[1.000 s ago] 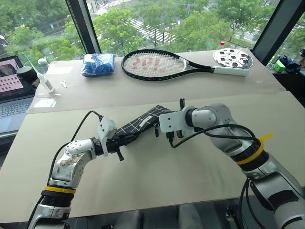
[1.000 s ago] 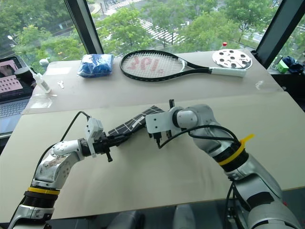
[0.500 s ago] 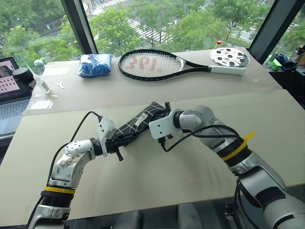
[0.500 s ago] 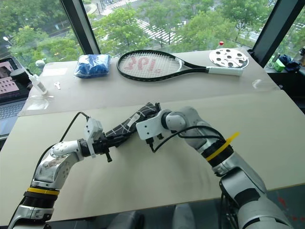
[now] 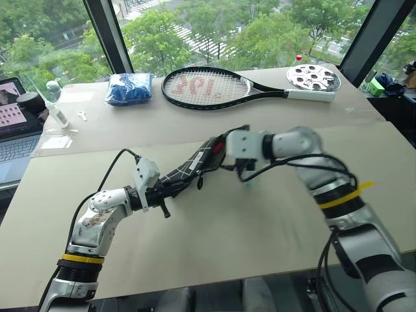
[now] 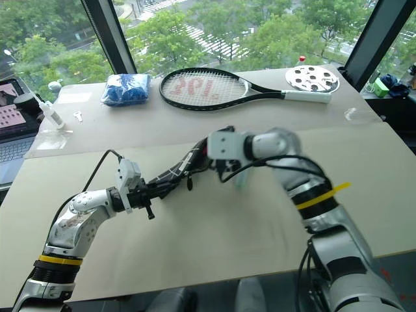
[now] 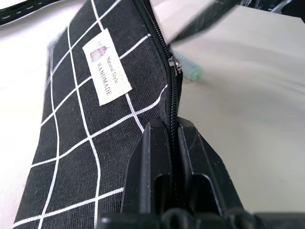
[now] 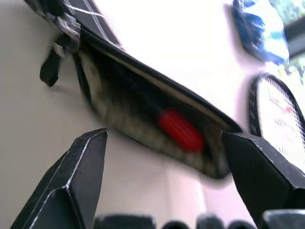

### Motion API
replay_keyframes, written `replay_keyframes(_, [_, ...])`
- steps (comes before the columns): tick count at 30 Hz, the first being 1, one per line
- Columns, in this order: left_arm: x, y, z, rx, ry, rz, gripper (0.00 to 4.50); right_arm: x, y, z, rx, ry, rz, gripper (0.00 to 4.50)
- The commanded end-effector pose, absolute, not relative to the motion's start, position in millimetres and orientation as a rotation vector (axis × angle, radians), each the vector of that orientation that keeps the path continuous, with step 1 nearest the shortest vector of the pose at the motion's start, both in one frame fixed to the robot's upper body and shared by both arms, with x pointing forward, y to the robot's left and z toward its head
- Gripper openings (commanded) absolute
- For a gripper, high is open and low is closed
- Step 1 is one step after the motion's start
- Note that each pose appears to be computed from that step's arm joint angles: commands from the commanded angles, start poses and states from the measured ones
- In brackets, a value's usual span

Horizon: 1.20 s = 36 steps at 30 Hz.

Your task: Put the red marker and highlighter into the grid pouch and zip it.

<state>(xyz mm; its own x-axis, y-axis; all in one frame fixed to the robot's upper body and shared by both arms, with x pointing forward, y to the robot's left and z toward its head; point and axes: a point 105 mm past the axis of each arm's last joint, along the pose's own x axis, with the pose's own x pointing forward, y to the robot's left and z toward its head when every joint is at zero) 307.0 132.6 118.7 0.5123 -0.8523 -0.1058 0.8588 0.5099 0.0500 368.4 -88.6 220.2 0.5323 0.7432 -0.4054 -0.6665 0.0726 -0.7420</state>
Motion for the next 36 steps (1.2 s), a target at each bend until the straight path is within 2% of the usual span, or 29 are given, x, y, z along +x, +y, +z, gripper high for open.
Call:
replay_keyframes(1, [304.5,132.7,126.4,0.108,0.044,-1.036,0.00,352.3,-119.1,257.0,-0.755,-0.079,1.056,4.17])
replay_keyframes(4, [303.7,134.1,125.7,0.105,0.045,-1.031,0.00,351.6,-140.9,248.5,-0.582,0.035,0.983,4.17])
replay_keyframes(8, [303.1,135.9,124.9,0.102,0.048,-1.024,0.00,358.0,-162.9,203.9,-0.373,0.277,0.756,4.17])
replay_keyframes(10, [302.9,136.2,124.6,0.101,0.049,-1.023,0.00,353.0,-162.7,187.9,-0.319,0.335,0.698,4.17])
replay_keyframes(16, [303.7,135.8,124.9,0.102,0.050,-1.025,0.00,341.1,-136.7,166.1,-0.207,0.385,0.625,4.17])
replay_keyframes(26, [304.5,133.6,128.5,0.100,0.027,-1.013,0.00,351.2,-137.8,145.1,-0.221,0.431,0.437,4.17])
replay_keyframes(36, [303.5,132.4,129.4,0.094,0.017,-1.001,0.00,358.8,-118.4,117.4,-0.148,0.489,0.390,4.17])
